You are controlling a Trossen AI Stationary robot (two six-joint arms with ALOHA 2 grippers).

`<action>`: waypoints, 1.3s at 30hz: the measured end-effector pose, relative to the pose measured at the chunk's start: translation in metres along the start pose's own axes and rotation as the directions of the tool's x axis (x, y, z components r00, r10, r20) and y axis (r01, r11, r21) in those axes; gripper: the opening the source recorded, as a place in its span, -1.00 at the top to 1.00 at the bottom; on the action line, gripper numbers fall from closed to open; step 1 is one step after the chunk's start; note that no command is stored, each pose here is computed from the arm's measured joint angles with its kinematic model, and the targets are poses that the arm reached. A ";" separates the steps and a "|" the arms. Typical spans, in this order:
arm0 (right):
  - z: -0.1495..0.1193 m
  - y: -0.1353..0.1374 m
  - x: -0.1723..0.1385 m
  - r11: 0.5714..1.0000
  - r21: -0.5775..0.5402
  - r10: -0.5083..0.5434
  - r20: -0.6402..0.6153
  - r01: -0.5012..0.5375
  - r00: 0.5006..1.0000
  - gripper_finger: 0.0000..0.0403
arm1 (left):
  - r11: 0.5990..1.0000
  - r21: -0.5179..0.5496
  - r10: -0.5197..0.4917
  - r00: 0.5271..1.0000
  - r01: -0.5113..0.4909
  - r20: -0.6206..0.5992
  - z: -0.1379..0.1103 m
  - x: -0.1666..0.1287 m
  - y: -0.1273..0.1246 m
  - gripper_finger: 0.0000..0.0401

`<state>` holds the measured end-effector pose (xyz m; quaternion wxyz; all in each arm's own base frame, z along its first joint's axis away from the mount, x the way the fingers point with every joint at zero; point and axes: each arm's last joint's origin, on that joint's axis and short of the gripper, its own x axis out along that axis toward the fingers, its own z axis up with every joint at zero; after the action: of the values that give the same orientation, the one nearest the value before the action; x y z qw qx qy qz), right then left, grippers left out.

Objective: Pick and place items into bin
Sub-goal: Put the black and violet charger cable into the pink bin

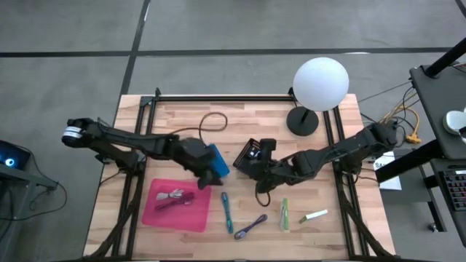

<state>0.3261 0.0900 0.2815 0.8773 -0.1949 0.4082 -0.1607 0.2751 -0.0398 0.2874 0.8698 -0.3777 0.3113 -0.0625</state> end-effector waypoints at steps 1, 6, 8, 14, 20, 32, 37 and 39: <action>0.002 -0.002 -0.004 0.999 0.023 0.030 0.029 -0.031 0.999 0.58 | 0.999 0.027 -0.027 0.998 0.025 0.048 0.004 -0.002 -0.004 0.03; 0.017 -0.017 -0.034 0.942 0.160 0.225 0.348 -0.294 0.910 0.55 | 0.990 0.131 -0.083 0.981 0.061 0.176 0.013 -0.015 -0.015 0.03; 0.021 -0.023 -0.047 0.897 0.138 0.301 0.502 -0.419 0.811 0.55 | 0.987 0.148 -0.090 0.975 0.061 0.201 0.013 -0.022 -0.017 0.03; 0.019 -0.031 -0.063 0.825 0.107 0.314 0.730 -0.555 0.607 0.58 | 0.982 0.186 -0.070 0.973 0.029 0.221 0.009 -0.031 -0.015 0.03; -0.004 -0.009 -0.040 0.797 0.132 0.384 0.644 -0.590 0.662 0.51 | 0.978 0.209 -0.018 0.986 -0.018 0.168 0.001 -0.037 -0.009 0.03; -0.033 0.065 -0.018 0.733 0.095 0.600 0.376 -0.673 0.706 -0.02 | 0.938 0.345 -0.031 0.983 -0.033 0.178 -0.002 -0.055 -0.013 0.03; -0.030 0.093 -0.002 0.746 0.068 0.628 0.258 -0.662 0.735 -0.10 | 0.928 0.369 -0.025 0.985 -0.041 0.173 -0.003 -0.056 -0.013 0.03; -0.028 0.103 0.003 0.752 0.056 0.637 0.194 -0.657 0.746 -0.10 | 0.916 0.398 -0.015 0.987 -0.052 0.163 -0.004 -0.056 -0.011 0.03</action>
<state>0.3192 0.1726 0.2139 0.9188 -0.0004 0.3669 0.1457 0.2294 -0.0312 0.3210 0.9517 -0.1924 0.2236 -0.0855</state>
